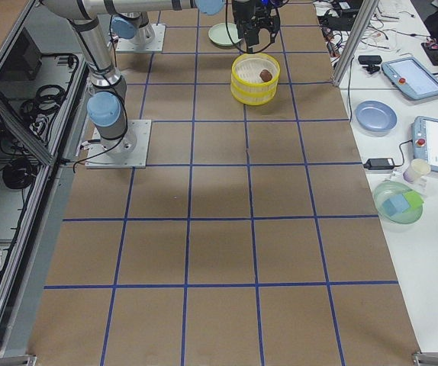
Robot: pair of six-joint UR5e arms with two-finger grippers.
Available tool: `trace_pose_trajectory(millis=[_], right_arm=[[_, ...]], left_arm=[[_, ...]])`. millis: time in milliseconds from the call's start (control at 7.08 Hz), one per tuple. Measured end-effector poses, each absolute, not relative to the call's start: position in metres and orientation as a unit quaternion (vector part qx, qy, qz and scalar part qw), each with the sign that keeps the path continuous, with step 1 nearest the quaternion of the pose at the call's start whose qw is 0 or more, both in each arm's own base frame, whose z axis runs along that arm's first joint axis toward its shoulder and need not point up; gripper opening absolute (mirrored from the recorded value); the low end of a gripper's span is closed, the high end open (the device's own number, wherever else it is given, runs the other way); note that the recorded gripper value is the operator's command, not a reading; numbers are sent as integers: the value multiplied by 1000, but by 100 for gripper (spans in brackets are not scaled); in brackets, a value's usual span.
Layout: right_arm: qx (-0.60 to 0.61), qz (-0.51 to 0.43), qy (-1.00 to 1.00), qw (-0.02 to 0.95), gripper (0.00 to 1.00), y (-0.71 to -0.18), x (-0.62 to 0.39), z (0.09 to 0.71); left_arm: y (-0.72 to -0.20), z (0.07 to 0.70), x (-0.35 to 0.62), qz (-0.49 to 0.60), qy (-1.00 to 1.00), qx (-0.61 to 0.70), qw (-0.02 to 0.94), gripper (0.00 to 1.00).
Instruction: Stack buns with steamer
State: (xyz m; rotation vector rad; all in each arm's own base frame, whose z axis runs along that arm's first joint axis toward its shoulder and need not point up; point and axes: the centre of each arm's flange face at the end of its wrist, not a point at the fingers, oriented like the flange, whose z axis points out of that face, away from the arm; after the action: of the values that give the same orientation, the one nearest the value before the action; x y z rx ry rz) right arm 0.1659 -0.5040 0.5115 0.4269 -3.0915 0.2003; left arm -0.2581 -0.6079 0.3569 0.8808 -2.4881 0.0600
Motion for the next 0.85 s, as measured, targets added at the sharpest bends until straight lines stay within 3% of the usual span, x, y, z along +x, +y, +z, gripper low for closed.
trace_pose_trajectory(millis=[283,848], right_arm=[[127,59,-990,6,100,-501,158,514],[124,63,-990,1,100,-501,157,515]], left_arm=[[-606,386,-202,50,-947,258,185,100],[-570,447,-85,34,-994,93,-41,100]])
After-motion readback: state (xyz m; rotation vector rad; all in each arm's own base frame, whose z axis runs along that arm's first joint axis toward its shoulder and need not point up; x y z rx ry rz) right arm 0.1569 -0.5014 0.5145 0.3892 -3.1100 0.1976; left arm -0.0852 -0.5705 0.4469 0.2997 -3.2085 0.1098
